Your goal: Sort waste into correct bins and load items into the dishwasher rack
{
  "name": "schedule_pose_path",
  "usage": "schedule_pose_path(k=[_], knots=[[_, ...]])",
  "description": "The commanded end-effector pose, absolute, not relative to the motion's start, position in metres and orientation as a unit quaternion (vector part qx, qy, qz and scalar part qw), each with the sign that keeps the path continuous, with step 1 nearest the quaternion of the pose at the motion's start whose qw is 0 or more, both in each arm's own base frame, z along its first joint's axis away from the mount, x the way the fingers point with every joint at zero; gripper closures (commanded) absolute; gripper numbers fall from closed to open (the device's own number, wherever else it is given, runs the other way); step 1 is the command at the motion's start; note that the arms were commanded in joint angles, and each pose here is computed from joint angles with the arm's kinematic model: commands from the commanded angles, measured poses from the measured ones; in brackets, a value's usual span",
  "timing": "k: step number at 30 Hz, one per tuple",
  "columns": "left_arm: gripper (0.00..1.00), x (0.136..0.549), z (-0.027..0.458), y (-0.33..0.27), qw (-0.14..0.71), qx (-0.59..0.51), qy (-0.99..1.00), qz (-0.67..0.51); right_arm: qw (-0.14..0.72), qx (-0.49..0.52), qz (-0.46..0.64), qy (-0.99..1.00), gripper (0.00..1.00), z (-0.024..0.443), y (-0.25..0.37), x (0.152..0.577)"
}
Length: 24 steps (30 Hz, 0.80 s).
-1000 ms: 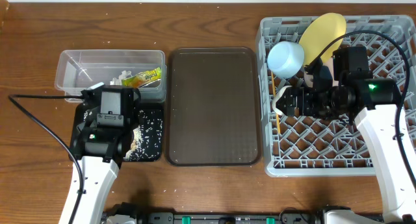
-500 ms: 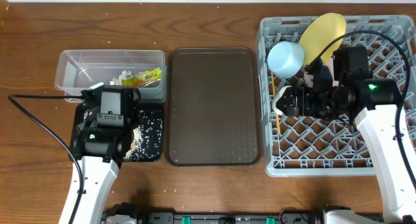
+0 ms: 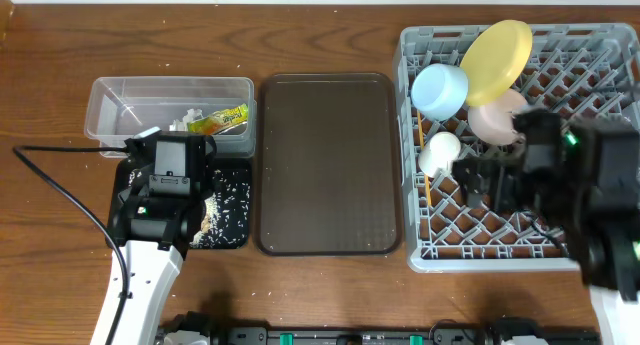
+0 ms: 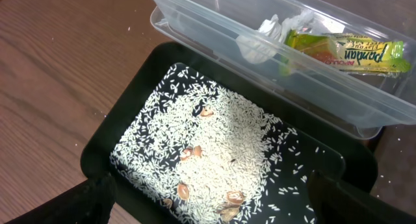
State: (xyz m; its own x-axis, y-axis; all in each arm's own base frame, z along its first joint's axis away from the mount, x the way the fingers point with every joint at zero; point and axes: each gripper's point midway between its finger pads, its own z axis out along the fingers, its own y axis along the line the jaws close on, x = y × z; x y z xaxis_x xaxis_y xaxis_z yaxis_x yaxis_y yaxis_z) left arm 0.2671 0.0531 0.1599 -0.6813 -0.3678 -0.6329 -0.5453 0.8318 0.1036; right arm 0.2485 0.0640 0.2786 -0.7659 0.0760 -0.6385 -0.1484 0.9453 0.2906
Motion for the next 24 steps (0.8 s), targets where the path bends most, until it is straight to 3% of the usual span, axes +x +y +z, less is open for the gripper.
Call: schedule_pose_path(k=[1, 7, 17, 24], knots=[[0.04, 0.269, 0.167, 0.057, 0.317, -0.256, 0.901, 0.150, 0.384, -0.013, 0.131, 0.914, 0.01, 0.292, 0.052, 0.239], [0.04, 0.269, 0.167, 0.057, 0.317, -0.256, 0.901, 0.150, 0.463, -0.019, 0.130, 0.876, 0.01, 0.298, 0.049, 0.224], [0.04, 0.269, 0.167, 0.057, 0.317, -0.256, 0.901, 0.150, 0.605, -0.060, 0.157, 0.778, 0.01, 0.237, 0.063, 0.220], [0.04, 0.269, 0.167, 0.057, 0.317, -0.256, 0.901, 0.150, 0.724, -0.070, 0.169, 0.665, 0.01, 0.226, 0.067, 0.232]])
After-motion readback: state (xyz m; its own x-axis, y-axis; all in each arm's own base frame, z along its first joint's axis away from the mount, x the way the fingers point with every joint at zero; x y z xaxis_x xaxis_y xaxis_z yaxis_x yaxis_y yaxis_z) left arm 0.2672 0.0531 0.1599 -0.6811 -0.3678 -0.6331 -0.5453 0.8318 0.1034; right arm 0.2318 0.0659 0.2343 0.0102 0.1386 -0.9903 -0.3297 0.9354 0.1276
